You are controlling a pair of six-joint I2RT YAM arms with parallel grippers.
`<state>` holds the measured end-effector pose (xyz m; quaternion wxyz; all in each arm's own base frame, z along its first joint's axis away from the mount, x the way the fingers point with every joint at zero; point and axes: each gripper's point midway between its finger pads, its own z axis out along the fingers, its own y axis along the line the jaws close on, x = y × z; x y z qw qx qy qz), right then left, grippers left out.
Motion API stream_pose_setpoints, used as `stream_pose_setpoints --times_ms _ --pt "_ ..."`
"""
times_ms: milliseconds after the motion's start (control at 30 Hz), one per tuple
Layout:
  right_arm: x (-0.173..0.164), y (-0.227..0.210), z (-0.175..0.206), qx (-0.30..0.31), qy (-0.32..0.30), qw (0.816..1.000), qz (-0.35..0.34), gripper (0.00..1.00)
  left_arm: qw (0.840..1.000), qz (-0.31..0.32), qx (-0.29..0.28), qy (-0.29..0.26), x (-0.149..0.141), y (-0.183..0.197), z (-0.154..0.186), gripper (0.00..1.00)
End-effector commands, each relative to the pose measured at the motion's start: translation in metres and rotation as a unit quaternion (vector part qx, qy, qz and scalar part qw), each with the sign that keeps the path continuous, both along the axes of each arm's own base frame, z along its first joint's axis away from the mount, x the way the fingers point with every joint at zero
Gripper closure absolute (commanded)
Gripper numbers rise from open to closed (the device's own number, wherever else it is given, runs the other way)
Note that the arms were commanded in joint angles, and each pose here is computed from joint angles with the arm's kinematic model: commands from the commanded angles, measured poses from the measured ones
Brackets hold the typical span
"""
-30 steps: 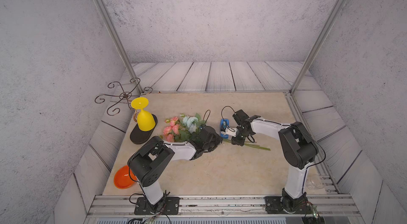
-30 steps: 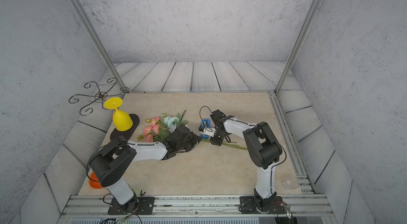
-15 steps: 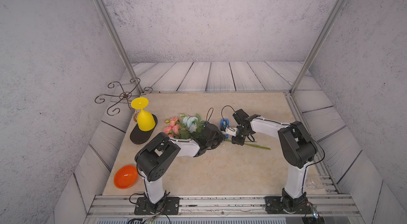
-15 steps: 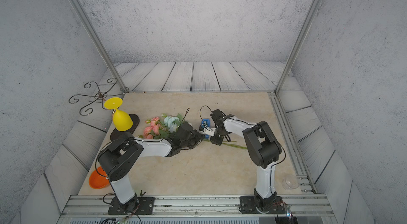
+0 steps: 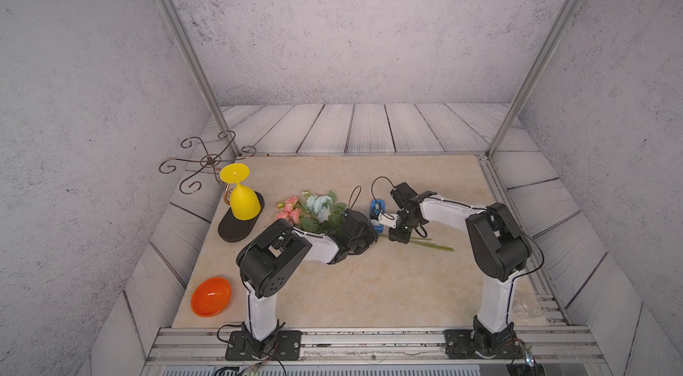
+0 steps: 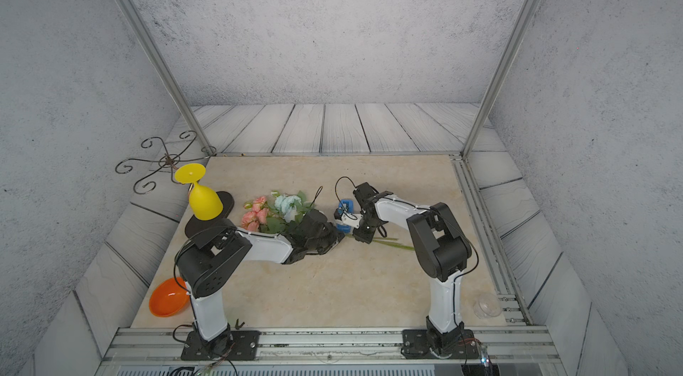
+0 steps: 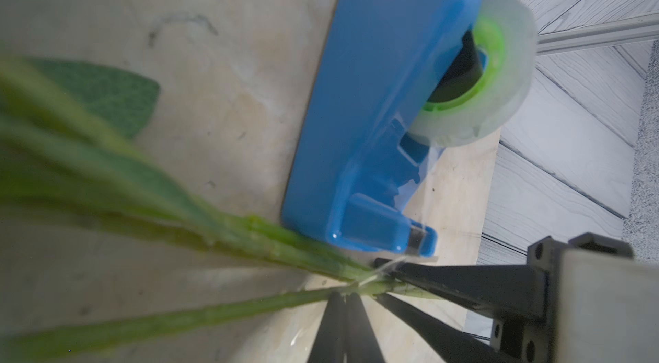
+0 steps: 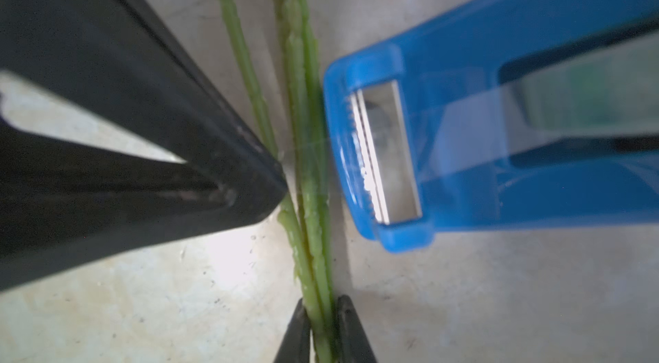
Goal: Wrap bouquets with tape
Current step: Stick the tape to the bouquet.
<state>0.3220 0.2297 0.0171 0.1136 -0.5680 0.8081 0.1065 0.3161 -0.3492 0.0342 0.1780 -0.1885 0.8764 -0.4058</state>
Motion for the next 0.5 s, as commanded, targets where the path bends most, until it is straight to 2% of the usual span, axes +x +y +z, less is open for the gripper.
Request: stream_pose_setpoints --times_ms 0,67,267,467 --pt "-0.026 -0.019 -0.035 -0.046 0.063 0.997 -0.011 0.85 1.000 -0.004 0.029 0.007 -0.007 0.006 -0.014 0.91" --pt "-0.026 -0.019 -0.035 -0.045 0.061 0.997 -0.011 0.85 0.999 -0.008 0.033 0.003 -0.006 0.005 -0.020 0.91" --pt "-0.026 -0.020 -0.035 -0.044 0.059 0.997 -0.013 0.85 0.998 0.003 0.036 0.041 -0.016 0.010 -0.046 0.93" --pt "-0.023 -0.021 -0.036 -0.048 0.053 0.997 -0.019 0.85 0.998 0.002 0.045 0.037 -0.018 0.012 -0.045 0.96"
